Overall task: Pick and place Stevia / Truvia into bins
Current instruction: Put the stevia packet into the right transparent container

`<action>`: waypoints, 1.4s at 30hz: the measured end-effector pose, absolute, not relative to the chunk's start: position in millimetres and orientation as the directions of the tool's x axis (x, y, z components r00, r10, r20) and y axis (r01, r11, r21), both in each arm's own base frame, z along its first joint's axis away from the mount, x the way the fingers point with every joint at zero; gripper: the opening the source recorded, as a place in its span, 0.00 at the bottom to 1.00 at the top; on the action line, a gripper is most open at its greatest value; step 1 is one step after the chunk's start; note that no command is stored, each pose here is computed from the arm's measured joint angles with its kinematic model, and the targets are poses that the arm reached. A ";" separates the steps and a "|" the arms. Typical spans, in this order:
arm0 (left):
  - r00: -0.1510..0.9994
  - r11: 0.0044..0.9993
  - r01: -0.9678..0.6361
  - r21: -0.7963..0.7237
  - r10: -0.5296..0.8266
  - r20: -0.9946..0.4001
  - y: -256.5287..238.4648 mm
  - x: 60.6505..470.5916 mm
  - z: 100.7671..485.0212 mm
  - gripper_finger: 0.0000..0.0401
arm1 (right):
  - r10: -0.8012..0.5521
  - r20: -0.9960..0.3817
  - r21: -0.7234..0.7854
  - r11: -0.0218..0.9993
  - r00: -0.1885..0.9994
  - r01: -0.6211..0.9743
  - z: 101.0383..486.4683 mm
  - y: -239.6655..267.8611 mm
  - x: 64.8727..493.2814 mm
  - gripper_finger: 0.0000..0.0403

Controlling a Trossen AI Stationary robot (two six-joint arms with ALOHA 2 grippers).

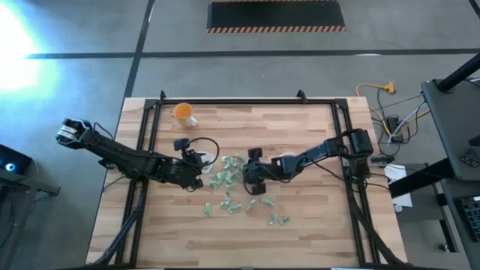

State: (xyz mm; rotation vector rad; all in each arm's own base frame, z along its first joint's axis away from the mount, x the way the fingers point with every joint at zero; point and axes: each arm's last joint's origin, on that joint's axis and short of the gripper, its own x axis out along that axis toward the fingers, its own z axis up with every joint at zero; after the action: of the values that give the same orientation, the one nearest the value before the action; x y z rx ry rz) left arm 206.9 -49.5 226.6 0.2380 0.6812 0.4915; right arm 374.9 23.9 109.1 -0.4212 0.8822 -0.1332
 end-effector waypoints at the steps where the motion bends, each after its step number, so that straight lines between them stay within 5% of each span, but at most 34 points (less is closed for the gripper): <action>1: 0.670 0.860 -0.356 0.365 0.507 -0.543 -49.5 206.9 226.6 0.29 | -0.296 -0.714 -0.419 0.907 0.635 -0.049 109.1 23.1 376.4 0.38; 20: 0.662 0.859 -0.350 0.375 0.510 -0.549 -48.9 205.3 222.3 0.29 | -0.337 -0.702 -0.442 0.897 0.628 -0.012 110.5 18.2 376.4 0.03; 42: 0.662 0.859 -0.351 0.374 0.510 -0.550 -48.9 205.3 222.2 0.29 | -0.409 -0.628 -0.506 0.861 0.662 0.052 134.6 25.7 374.2 0.02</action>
State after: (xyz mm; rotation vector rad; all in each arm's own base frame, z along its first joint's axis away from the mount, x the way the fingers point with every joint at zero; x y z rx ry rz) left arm 205.3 -48.9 222.2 0.2454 0.6929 0.4919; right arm 374.2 25.7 134.6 -0.4769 0.8117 -0.2716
